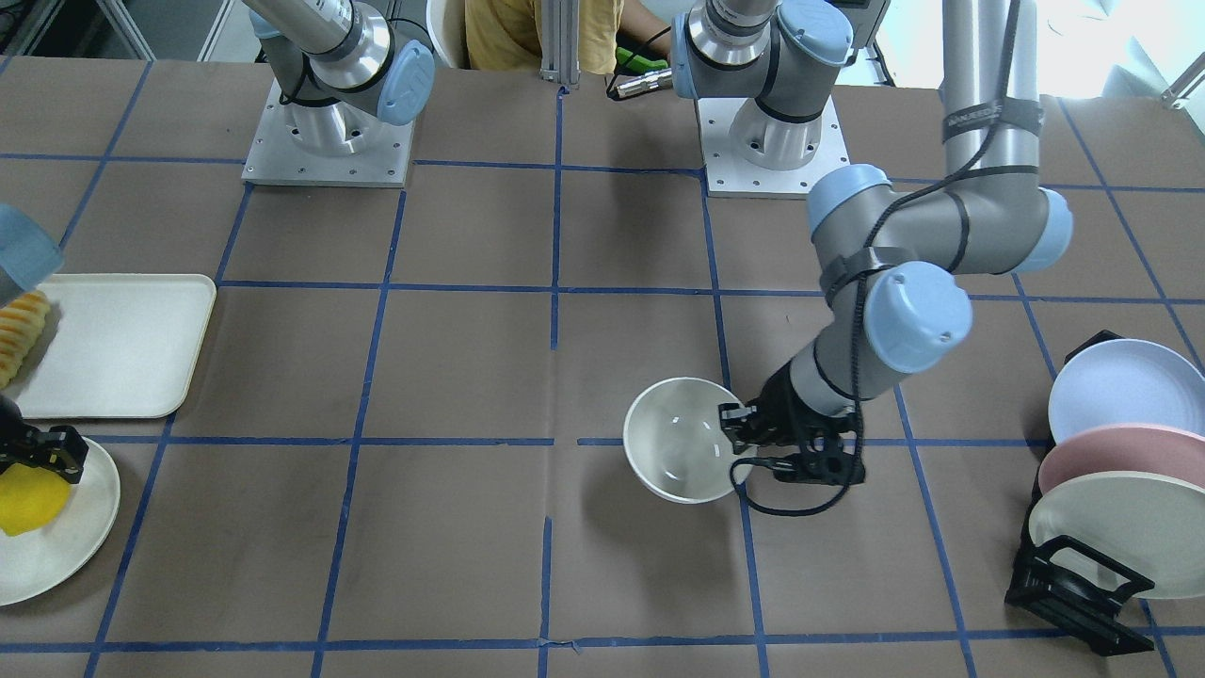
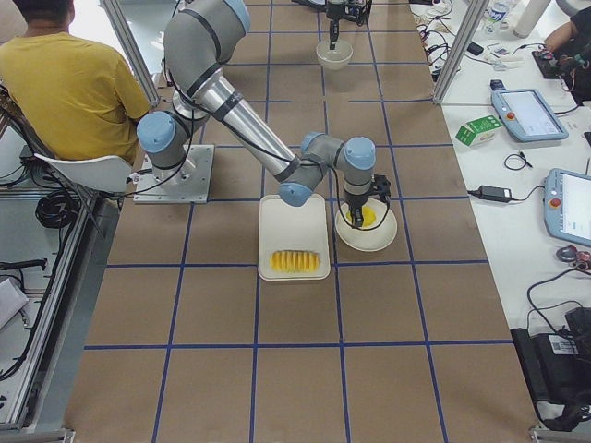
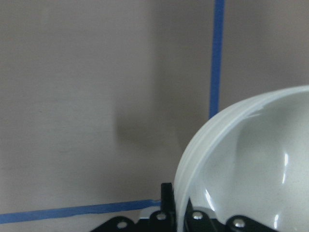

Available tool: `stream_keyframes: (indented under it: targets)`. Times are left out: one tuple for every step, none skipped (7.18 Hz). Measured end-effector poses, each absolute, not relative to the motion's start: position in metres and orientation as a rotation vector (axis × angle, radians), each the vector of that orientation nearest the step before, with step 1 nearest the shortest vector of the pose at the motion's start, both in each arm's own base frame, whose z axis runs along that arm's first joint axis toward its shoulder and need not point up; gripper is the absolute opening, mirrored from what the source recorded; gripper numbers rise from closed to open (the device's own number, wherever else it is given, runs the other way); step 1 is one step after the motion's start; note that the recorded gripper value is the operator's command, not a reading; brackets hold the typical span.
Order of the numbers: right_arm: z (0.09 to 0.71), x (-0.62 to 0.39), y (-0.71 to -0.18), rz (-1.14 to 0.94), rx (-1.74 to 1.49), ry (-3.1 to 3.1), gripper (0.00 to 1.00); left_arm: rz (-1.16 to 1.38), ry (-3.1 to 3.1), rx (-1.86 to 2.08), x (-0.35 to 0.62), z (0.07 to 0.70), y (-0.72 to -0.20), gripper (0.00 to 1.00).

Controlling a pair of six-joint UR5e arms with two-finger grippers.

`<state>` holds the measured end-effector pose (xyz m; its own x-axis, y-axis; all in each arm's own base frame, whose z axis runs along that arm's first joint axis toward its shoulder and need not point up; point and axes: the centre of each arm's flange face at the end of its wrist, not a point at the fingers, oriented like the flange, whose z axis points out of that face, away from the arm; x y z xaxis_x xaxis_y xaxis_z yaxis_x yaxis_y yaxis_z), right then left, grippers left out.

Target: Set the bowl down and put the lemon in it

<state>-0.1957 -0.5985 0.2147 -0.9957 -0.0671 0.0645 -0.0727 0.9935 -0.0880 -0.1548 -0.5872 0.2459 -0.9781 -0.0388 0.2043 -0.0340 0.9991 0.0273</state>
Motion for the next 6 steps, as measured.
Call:
stream_keyframes:
  targets:
    - [0.234, -0.188, -0.593, 0.120, 0.085, -3.089, 0.00, -0.035, -2.932, 0.094, -0.207, 0.244, -0.574, 0.00]
    - [0.258, -0.177, -0.586, 0.105, 0.052, -3.103, 0.00, -0.027, -2.927, 0.130, -0.240, 0.240, -0.563, 0.00]
    - [0.283, -0.157, -0.580, 0.093, 0.019, -3.115, 0.00, -0.033, -2.924, 0.156, -0.255, 0.232, -0.559, 0.00]
    - [0.299, -0.130, -0.577, 0.080, -0.022, -3.125, 0.00, -0.045, -2.925, 0.163, -0.260, 0.222, -0.559, 0.00]
    - [0.309, -0.100, -0.577, 0.064, -0.070, -3.133, 0.00, -0.048, -2.927, 0.158, -0.262, 0.215, -0.560, 0.17]
    - [0.316, -0.070, -0.576, 0.049, -0.109, -3.138, 0.00, -0.053, -2.929, 0.160, -0.263, 0.209, -0.562, 0.99]
